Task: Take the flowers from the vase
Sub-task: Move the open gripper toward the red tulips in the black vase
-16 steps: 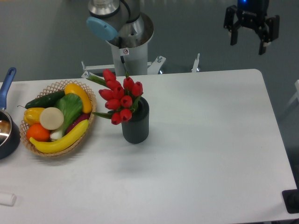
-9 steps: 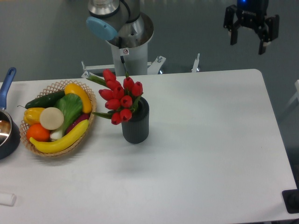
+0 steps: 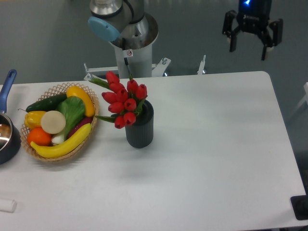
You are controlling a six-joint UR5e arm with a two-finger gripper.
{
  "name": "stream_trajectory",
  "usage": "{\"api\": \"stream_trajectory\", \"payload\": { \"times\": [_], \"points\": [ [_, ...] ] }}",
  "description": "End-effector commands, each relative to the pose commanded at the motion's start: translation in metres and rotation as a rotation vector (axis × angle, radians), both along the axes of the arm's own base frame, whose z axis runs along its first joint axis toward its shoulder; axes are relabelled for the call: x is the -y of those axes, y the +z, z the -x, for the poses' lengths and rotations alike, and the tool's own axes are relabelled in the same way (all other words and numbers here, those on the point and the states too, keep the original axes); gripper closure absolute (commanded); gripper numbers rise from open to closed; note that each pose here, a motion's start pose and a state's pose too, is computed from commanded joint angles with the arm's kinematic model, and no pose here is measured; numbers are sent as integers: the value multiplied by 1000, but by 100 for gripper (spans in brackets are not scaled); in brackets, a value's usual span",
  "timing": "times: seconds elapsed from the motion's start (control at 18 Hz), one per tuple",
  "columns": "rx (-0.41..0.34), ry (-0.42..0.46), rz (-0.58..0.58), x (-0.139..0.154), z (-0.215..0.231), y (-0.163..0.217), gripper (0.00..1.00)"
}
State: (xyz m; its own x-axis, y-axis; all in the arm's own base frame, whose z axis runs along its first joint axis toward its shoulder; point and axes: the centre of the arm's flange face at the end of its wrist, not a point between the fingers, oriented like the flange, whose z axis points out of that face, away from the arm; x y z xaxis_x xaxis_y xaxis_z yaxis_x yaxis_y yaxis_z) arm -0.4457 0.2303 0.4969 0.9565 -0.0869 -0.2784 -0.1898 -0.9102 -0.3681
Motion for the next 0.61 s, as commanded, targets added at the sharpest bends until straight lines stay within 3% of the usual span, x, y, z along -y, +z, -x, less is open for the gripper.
{"api": "stream_trajectory", "payload": {
  "times": [0.28,0.61],
  "points": [
    [69,84,-107,-9,-10,-30,0],
    [88,52,-137,-22,-35,-55,0]
  ]
}}
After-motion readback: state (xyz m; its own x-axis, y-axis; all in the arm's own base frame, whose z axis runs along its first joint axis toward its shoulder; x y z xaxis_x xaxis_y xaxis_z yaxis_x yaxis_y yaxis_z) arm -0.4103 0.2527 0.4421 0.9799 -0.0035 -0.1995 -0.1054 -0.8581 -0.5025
